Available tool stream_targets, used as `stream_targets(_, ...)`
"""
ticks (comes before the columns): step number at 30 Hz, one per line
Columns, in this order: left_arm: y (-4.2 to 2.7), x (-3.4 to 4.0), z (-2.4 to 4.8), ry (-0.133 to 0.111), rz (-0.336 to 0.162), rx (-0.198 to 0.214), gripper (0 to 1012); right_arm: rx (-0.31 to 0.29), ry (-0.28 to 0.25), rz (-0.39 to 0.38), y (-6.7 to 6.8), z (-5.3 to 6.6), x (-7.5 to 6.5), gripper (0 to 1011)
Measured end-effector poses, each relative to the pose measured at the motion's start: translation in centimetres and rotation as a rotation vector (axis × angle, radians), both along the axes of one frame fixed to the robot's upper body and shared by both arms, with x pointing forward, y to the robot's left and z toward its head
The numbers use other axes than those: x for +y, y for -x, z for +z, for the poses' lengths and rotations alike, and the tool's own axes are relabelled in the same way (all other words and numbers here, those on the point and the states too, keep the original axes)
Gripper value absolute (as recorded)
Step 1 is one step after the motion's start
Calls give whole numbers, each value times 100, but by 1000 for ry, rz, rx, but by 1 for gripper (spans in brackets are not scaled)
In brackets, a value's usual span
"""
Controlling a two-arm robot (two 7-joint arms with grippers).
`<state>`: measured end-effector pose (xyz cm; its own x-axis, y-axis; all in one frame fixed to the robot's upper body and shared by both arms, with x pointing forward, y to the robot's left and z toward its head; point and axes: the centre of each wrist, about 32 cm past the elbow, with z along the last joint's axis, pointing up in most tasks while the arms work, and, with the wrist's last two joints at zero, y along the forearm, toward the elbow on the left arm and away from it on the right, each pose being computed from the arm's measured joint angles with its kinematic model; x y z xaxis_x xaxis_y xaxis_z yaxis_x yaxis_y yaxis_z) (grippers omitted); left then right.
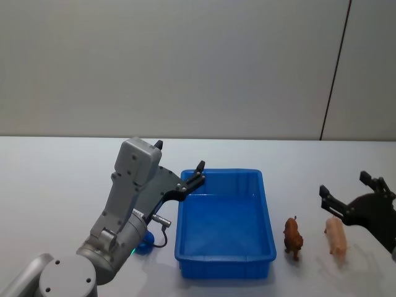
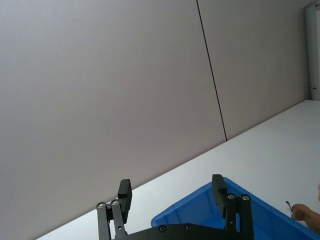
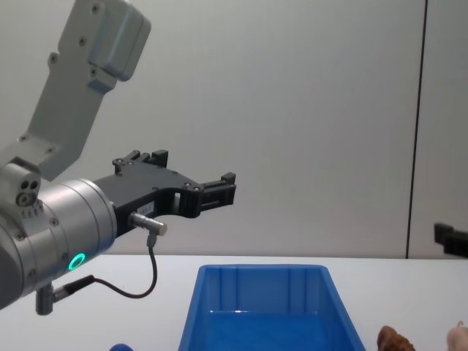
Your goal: Pick up the two dolls from the table and place them into the box.
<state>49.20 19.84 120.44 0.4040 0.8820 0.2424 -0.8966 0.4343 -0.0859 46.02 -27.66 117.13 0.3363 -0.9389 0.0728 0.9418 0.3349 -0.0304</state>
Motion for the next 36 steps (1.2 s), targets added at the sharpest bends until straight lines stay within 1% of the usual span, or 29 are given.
stream_targets(3,0,0,0,0,0,0,1003,36,17,-2,-20,-54,-81,1001)
stream_targets(5,0,0,0,0,0,0,1003,50,22,-4,-26,-72,-108,1001)
stream_targets(6,0,0,0,0,0,0,1003,68,27,-5,-33,-93,-135,1001)
stream_targets(7,0,0,0,0,0,0,1003,68,27,-5,-33,-93,-135,1001)
stream_targets(11,0,0,0,0,0,0,1003,127,37,-8,-48,-156,-191,1001)
stream_targets(13,0,0,0,0,0,0,1003,142,39,-10,-52,-178,-202,1001)
stream_targets(16,0,0,0,0,0,0,1003,189,45,-16,-63,-253,-224,1001)
stream_targets(26,0,0,0,0,0,0,1003,274,56,-25,-74,-429,-191,1001)
stream_targets(31,0,0,0,0,0,0,1003,301,55,-22,-71,-492,-154,1001)
stream_targets(36,0,0,0,0,0,0,1003,318,52,-17,-66,-531,-112,1001)
